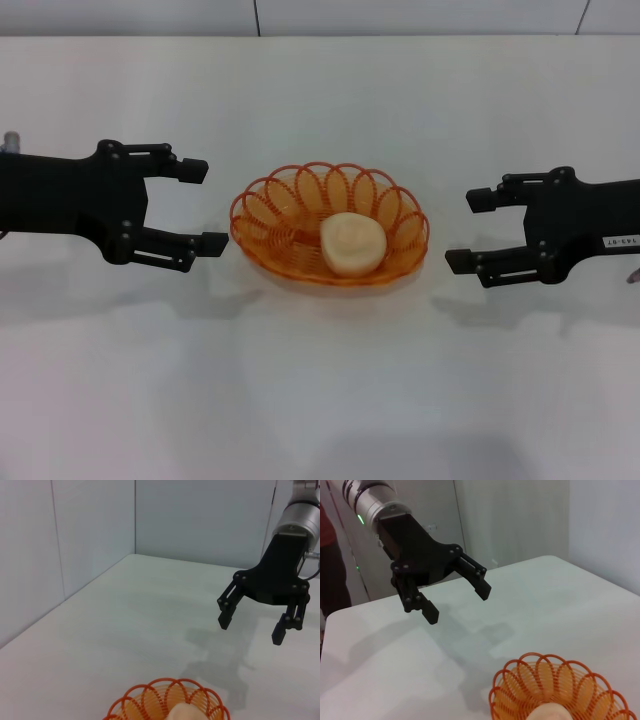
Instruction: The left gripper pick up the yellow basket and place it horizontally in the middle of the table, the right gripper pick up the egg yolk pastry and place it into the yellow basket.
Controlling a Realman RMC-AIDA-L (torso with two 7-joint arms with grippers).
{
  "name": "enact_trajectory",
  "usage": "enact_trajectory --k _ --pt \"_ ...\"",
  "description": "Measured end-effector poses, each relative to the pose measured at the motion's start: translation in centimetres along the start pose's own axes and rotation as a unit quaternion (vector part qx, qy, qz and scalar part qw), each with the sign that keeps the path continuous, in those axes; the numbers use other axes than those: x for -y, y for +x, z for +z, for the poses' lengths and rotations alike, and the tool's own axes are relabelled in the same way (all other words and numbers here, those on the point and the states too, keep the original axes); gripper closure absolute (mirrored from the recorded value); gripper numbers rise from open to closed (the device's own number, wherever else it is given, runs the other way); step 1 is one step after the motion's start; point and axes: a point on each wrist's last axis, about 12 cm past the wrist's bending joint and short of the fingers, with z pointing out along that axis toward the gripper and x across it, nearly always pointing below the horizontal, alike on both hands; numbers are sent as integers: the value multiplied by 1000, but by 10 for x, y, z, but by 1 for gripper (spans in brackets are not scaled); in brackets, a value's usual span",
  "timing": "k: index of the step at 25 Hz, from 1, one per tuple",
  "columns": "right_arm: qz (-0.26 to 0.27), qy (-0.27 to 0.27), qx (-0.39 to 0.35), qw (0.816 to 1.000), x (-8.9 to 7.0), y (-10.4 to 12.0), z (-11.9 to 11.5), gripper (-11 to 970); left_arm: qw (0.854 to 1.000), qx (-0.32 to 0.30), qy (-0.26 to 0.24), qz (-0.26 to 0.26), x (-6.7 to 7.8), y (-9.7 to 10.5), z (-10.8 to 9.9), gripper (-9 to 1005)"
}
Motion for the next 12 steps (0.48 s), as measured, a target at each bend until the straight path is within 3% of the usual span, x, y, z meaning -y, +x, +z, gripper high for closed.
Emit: enact_trajectory --k 12 --pt "0 1 0 1000 1 0 0 181 1000 0 1 0 0 0 1 112"
